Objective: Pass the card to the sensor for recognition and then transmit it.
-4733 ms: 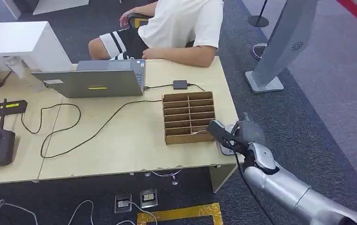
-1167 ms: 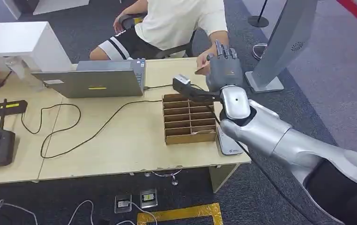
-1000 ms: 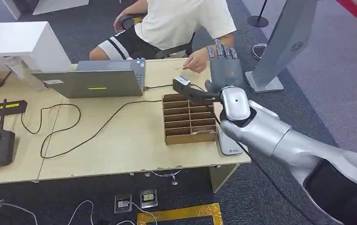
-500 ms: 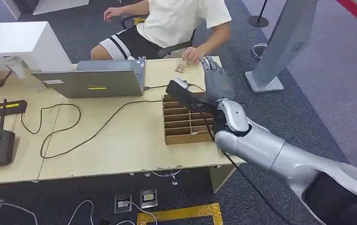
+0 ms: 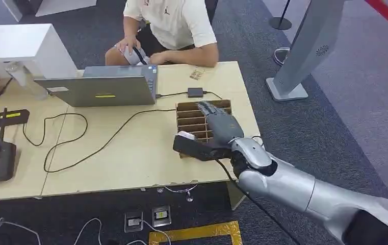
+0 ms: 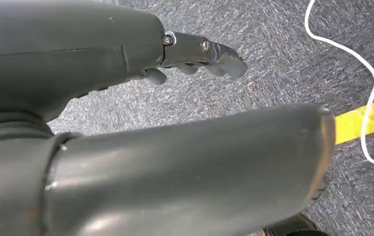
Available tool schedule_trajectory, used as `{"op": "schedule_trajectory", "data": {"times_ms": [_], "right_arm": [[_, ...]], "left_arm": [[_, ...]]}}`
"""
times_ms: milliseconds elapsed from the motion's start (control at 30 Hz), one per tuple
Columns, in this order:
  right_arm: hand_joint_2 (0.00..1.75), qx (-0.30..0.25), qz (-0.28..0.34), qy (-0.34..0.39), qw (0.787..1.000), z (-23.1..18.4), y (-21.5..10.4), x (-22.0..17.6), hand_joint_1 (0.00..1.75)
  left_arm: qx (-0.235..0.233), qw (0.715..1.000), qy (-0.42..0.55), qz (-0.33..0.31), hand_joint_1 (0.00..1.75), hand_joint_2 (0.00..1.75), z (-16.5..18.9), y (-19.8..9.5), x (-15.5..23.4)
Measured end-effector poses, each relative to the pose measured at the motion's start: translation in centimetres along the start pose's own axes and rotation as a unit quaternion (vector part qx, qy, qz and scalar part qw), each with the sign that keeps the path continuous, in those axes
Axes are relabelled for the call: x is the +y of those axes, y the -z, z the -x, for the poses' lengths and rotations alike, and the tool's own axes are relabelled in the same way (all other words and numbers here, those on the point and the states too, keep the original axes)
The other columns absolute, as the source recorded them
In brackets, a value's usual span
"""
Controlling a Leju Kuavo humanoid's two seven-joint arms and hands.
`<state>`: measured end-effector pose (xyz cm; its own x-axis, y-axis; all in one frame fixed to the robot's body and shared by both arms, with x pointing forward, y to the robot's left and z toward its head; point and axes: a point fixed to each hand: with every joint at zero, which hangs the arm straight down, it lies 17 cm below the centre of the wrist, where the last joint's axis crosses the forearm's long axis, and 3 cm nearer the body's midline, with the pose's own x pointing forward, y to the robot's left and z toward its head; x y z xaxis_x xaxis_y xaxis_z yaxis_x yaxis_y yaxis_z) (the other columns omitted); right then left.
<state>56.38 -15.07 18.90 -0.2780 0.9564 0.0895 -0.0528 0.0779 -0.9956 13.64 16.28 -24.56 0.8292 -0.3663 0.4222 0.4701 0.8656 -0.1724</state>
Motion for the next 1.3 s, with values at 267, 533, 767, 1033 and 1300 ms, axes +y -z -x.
{"op": "schedule_trajectory", "data": {"times_ms": [267,533,767,1033,1300], "right_arm": [[1.75,0.039,-0.019,-0.05,0.998,2.6,-1.3,2.5,0.0],[1.75,0.063,-0.023,-0.07,0.995,4.7,-2.0,3.5,0.0],[1.75,0.073,-0.024,-0.081,0.994,6.0,-2.1,4.1,0.0],[1.75,0.058,0.032,-0.095,0.993,6.0,-1.8,2.8,0.0],[1.75,0.044,0.05,-0.115,0.991,6.0,-1.9,3.2,0.0]], "left_arm": [[-0.001,1.0,0.0,0.0,0.0,0.0,0.0,0.0,0.0],[-0.001,1.0,0.0,0.0,0.0,0.0,0.0,0.0,0.0],[0.0,1.0,0.0,0.001,0.0,0.0,0.1,0.0,-0.1],[-0.002,1.0,0.0,0.001,0.0,0.0,0.0,0.0,-0.1],[-0.008,1.0,0.0,0.001,0.0,0.0,-0.2,0.0,-0.1]]}}
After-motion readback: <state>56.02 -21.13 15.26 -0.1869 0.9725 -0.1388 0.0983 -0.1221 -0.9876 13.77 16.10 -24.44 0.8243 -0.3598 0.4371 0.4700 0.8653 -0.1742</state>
